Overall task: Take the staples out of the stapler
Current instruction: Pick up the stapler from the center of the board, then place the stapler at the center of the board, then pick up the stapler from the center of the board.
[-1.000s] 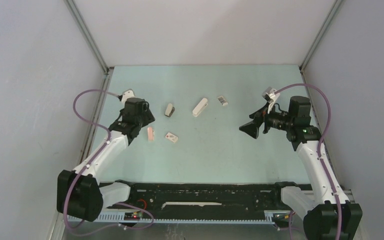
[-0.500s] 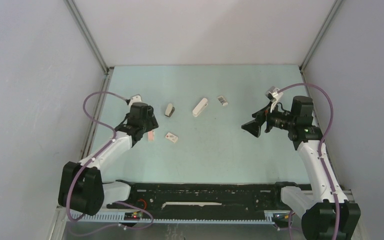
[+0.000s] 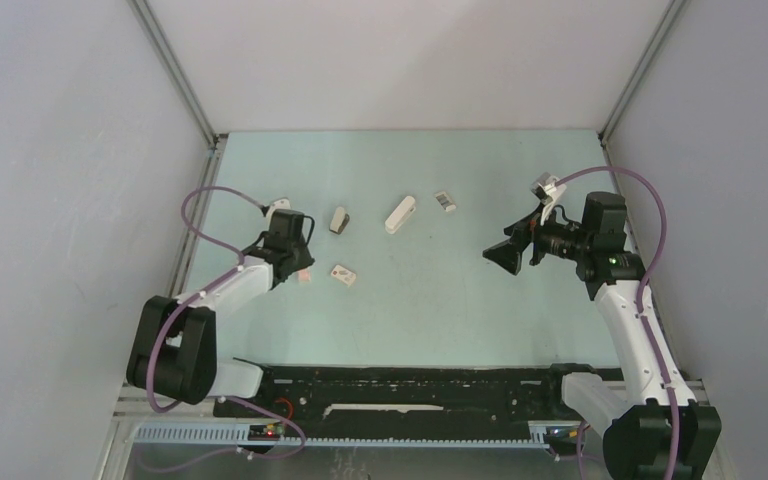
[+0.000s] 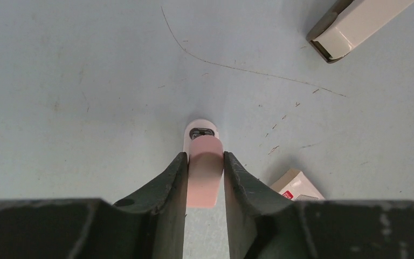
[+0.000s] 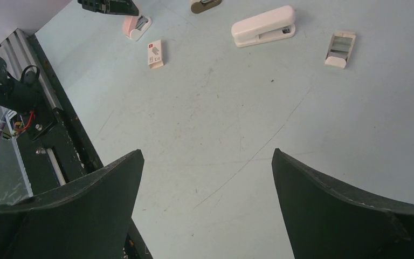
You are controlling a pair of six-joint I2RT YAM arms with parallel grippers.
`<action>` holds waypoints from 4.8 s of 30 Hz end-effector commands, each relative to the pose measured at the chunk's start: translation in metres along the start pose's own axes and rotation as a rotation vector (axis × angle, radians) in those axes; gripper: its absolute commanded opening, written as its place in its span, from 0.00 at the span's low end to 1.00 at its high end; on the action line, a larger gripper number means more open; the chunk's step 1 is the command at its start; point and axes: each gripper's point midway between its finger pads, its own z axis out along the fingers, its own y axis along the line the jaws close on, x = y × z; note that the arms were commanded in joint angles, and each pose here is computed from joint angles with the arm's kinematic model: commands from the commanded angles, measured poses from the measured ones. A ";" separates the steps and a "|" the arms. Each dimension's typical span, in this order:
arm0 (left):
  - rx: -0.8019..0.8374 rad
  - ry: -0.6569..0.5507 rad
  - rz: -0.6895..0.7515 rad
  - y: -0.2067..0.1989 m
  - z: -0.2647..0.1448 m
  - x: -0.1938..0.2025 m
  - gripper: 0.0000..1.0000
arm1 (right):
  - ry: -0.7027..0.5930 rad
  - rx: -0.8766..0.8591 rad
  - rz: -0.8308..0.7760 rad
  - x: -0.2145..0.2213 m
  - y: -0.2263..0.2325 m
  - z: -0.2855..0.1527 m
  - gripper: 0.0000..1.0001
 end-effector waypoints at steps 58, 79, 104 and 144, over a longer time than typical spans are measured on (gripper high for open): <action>0.497 -0.303 0.213 -0.097 -0.134 0.012 0.00 | -0.045 -0.030 -0.038 -0.019 0.010 -0.009 1.00; 0.876 -0.319 0.621 -0.252 -0.170 0.072 0.00 | -0.037 -0.035 -0.049 -0.017 0.010 -0.008 1.00; 1.043 -0.281 0.803 -0.258 -0.129 0.155 0.12 | -0.023 -0.056 -0.054 -0.012 0.011 -0.007 1.00; 1.065 -0.461 0.074 -0.101 -0.194 0.096 1.00 | 0.651 -0.582 -1.021 0.102 0.079 0.083 0.96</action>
